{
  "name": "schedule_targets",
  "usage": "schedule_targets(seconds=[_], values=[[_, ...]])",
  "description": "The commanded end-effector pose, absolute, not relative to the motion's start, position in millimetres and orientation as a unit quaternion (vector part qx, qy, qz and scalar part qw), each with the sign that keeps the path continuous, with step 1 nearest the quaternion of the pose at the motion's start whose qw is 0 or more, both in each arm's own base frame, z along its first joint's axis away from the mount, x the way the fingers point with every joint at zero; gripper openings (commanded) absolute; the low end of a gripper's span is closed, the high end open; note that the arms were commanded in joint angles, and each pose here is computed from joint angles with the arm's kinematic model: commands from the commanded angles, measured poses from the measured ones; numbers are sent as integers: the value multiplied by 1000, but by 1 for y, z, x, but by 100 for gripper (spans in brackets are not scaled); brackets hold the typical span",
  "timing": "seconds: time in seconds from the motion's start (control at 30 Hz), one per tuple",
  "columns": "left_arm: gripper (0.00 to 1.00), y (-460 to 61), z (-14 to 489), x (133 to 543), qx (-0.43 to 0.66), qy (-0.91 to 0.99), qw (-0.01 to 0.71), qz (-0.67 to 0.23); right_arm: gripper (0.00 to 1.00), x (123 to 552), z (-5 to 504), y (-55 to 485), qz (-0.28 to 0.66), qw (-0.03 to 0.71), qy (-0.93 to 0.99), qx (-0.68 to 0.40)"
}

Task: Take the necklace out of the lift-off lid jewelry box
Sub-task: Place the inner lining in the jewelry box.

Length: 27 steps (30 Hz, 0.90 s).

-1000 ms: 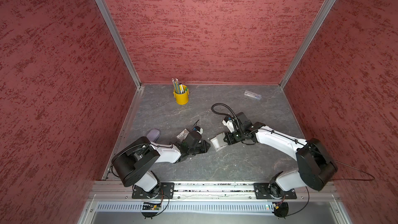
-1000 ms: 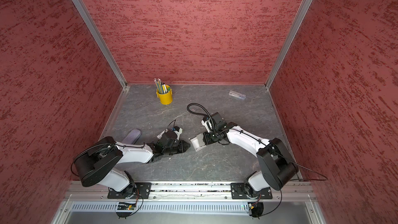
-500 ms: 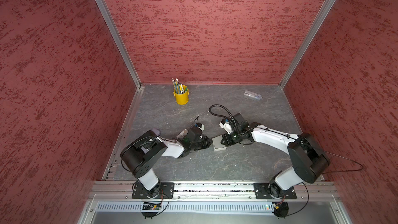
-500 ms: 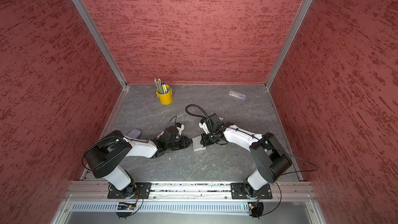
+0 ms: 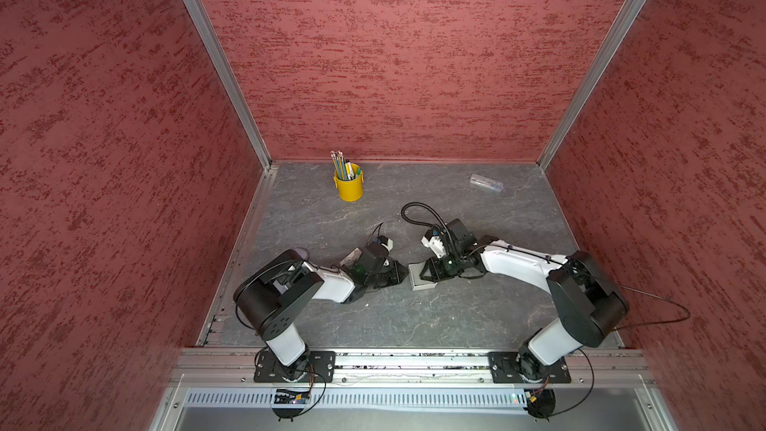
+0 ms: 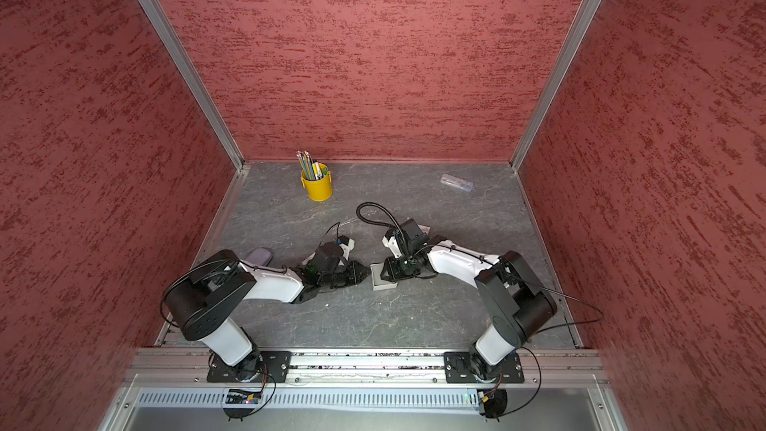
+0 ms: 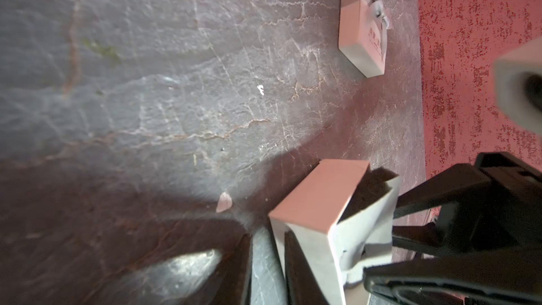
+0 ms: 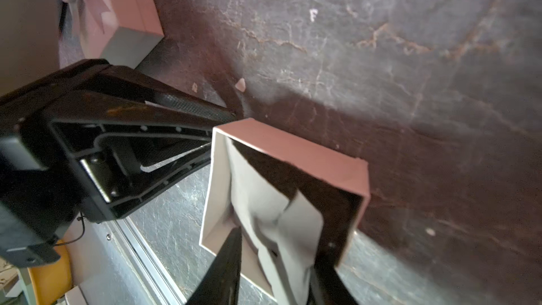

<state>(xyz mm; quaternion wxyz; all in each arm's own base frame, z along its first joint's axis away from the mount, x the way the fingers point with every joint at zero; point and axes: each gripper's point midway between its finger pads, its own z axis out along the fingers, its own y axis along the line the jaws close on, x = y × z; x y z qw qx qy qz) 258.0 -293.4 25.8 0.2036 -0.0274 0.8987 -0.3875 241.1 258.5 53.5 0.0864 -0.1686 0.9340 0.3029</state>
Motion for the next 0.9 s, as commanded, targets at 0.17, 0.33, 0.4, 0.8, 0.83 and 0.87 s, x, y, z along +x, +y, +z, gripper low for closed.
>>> schedule_targets(seconds=[0.17,0.33,0.4,0.8,0.83,0.87], values=[[21,-296,33,263,-25,893,213,-396,55,258,81,247,267,144,943,-137],[21,-296,34,265,-23,892,215,-397,55,263,91,238,242,163,948,-126],[21,-297,35,265,-21,891,215,-399,55,267,100,232,229,180,949,-123],[19,-310,32,264,-13,892,200,-406,43,267,91,248,242,183,944,-131],[19,-311,32,264,-13,892,199,-406,42,266,84,250,246,176,945,-126],[19,-312,31,263,-12,892,198,-407,40,266,78,252,249,172,945,-123]])
